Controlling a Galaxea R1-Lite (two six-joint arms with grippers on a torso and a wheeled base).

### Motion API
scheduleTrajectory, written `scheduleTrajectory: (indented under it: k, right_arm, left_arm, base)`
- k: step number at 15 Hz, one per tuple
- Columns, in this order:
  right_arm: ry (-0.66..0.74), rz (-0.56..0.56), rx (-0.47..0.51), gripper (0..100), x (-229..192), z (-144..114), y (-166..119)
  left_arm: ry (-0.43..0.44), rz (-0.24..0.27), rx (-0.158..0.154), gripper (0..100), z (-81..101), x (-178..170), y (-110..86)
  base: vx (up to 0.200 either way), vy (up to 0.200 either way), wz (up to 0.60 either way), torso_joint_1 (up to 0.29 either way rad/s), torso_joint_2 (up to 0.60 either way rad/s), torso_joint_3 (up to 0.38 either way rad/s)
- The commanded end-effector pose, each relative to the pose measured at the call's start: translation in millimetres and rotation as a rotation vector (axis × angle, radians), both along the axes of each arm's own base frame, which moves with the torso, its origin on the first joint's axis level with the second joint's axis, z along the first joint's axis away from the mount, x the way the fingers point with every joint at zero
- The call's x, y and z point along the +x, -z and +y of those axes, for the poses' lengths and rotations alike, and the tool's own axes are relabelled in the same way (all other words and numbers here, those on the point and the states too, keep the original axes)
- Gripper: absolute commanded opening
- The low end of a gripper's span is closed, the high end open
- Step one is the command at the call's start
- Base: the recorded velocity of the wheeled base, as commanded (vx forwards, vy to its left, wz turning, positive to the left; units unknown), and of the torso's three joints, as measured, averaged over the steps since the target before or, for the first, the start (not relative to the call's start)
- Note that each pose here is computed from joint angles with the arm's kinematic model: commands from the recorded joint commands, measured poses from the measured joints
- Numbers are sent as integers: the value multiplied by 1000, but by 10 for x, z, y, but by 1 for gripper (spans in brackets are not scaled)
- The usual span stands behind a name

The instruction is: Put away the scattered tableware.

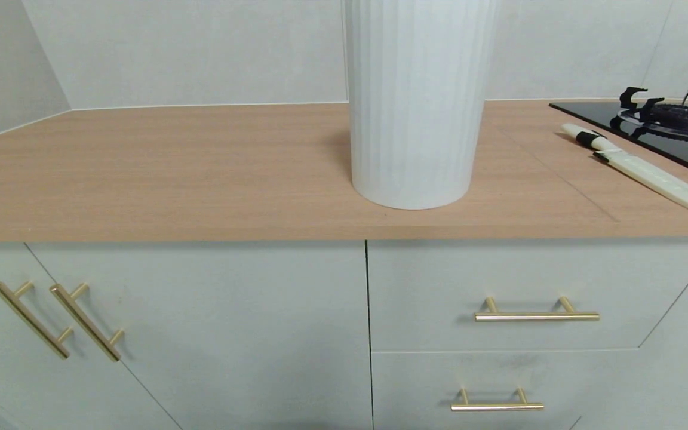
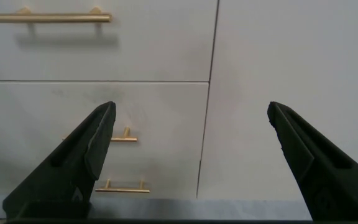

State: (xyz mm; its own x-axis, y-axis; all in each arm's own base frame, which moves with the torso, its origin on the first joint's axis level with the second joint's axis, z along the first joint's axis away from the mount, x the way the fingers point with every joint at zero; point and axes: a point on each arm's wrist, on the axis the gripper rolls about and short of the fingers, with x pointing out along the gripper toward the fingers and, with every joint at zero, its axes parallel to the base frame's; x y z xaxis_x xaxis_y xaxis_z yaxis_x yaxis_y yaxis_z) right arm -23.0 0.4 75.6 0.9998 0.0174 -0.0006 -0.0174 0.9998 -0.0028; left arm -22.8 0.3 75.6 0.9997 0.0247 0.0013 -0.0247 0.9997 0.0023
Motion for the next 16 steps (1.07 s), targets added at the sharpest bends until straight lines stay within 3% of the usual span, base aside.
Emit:
scheduleTrajectory:
  k: [1, 3, 13, 16]
  right_arm:
    - [-1, 2, 0, 100, 2, 0, 0]
    - [-1, 1, 0, 100, 1, 0, 0]
    - [-2, 1, -2, 100, 1, 0, 0]
    - [-2, 1, -3, 100, 1, 0, 0]
  left_arm:
    - [-1, 0, -1, 100, 0, 0, 0]
    - [-1, 0, -1, 100, 0, 0, 0]
    - [-1, 0, -1, 100, 0, 0, 0]
    - [-1, 0, -1, 100, 0, 0, 0]
  base:
    - [200, 0, 0, -7, 7, 7]
    - [200, 0, 0, -2, -5, 7]
    - [0, 0, 0, 0, 0, 0]
    - [0, 0, 0, 49, -232, -196]
